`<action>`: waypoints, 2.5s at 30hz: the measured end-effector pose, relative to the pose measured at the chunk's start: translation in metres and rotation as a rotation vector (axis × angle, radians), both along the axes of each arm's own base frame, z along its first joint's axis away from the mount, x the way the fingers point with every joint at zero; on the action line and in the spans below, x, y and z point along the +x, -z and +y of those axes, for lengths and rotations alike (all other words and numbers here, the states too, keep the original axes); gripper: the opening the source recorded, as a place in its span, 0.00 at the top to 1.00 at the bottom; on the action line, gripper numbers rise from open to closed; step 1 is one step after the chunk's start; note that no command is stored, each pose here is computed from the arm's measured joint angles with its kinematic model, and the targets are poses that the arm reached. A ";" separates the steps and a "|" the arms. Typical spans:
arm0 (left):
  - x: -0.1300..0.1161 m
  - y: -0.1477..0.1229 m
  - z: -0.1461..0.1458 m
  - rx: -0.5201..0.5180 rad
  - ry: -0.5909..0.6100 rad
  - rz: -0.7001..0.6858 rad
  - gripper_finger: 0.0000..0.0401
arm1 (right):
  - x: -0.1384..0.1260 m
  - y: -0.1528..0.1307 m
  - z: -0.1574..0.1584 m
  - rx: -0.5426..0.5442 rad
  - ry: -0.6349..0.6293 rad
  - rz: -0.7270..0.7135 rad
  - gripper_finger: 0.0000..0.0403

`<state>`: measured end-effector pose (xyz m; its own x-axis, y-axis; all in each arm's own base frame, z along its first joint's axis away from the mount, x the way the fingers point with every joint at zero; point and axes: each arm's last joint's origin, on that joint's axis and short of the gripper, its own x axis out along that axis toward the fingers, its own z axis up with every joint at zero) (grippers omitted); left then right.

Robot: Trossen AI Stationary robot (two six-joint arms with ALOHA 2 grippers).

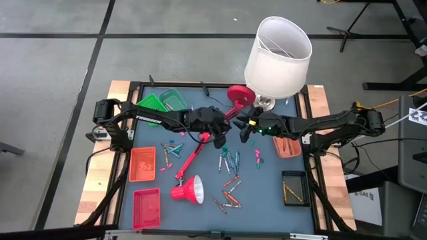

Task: Sort crayons
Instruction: Put the green crayon into the green bin

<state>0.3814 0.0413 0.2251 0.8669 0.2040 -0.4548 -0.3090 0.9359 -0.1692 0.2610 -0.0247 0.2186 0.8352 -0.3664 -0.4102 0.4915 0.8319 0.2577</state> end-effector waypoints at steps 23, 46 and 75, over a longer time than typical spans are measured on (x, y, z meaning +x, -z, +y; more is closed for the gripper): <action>-0.008 0.010 0.006 0.048 -0.099 0.136 0.76 | -0.001 0.003 0.000 0.003 0.000 0.030 0.65; -0.091 -0.051 0.060 0.171 -0.172 0.365 0.75 | 0.010 -0.005 0.000 0.255 0.122 -0.151 0.65; -0.118 -0.057 0.081 0.144 -0.252 0.455 0.75 | 0.099 0.072 -0.006 0.454 0.416 0.362 0.65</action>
